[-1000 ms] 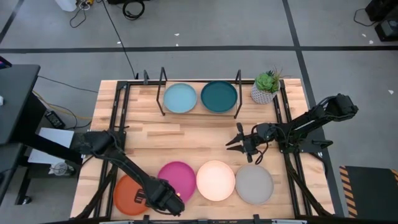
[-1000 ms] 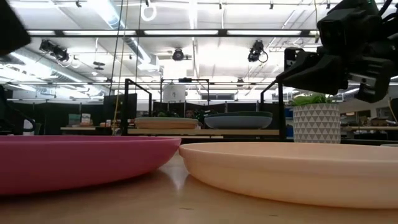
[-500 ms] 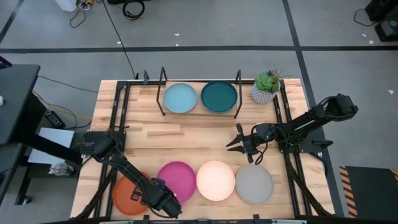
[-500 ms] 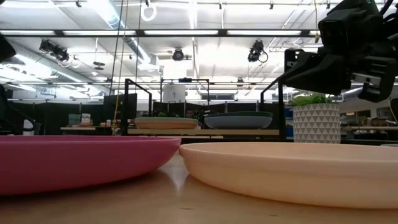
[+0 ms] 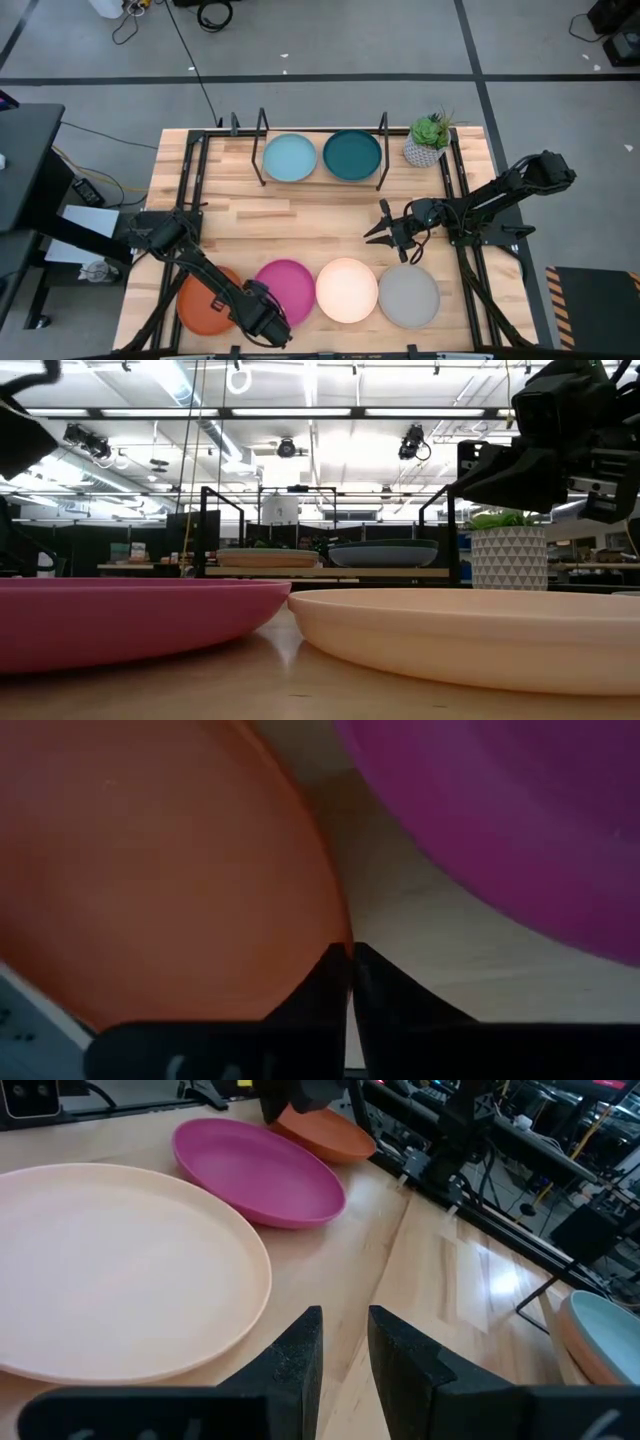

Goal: Place and stack plates onto a shelf
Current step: Stack the orange plate onto the green plate

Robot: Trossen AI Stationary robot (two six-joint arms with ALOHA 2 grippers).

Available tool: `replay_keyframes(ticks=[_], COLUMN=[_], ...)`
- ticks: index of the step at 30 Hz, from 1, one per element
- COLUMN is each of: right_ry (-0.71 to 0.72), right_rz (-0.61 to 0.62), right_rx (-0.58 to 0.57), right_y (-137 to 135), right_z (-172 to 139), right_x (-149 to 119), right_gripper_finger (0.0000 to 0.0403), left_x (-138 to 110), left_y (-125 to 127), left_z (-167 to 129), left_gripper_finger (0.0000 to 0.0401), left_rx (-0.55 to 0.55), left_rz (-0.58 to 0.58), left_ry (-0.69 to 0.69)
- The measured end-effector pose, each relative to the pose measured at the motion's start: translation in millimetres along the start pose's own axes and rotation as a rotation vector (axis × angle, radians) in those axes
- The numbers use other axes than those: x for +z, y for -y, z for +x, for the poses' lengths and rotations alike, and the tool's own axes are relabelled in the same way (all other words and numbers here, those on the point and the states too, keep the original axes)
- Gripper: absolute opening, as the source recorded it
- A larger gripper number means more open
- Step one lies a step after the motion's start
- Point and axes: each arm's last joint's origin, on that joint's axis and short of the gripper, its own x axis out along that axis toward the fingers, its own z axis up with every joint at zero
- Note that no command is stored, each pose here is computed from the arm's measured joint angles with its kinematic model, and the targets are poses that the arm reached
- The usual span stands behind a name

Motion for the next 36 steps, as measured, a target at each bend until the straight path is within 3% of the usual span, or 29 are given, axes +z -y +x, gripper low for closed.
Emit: replay_keyframes(ticks=[4,8,10,13,18,22,25,29,36], right_ry=[0.0,-0.001,-0.002,-0.008,-0.064,-0.099,-0.11,-0.114,-0.1], right_rz=[0.003,0.008,0.008,0.008,-0.01,0.03,0.09,0.209,0.365], right_rx=[0.0,0.0,0.001,0.004,0.017,-0.032,-0.067,-0.089,-0.053], right_y=[0,0,0,0,-3,-1,0,-1,-9], right_z=[0,0,0,0,0,0,0,0,0], right_x=[0,0,0,-1,-6,-7,-7,-7,-4], right_gripper_finger=[0.0089,0.0089,0.0089,0.0089,0.0089,0.0089,0.0089,0.0089,0.0089], left_x=[10,24,32,47,78,107,128,162,223], left_y=[-6,-15,-19,-21,-20,-21,-24,-29,-40], left_z=[-15,-41,-53,-65,-74,-82,-88,-96,-108], left_gripper_finger=[0.001,0.001,0.001,0.001,0.0015,0.0013,0.0012,0.0012,0.0012], left_rx=[-0.007,-0.093,-0.133,-0.133,0.015,0.218,0.395,0.585,0.635], left_rz=[0.017,0.07,0.155,0.396,0.912,1.141,1.331,1.491,1.669], left_ry=[0.02,0.125,0.211,0.343,0.494,0.653,0.694,0.693,0.645])
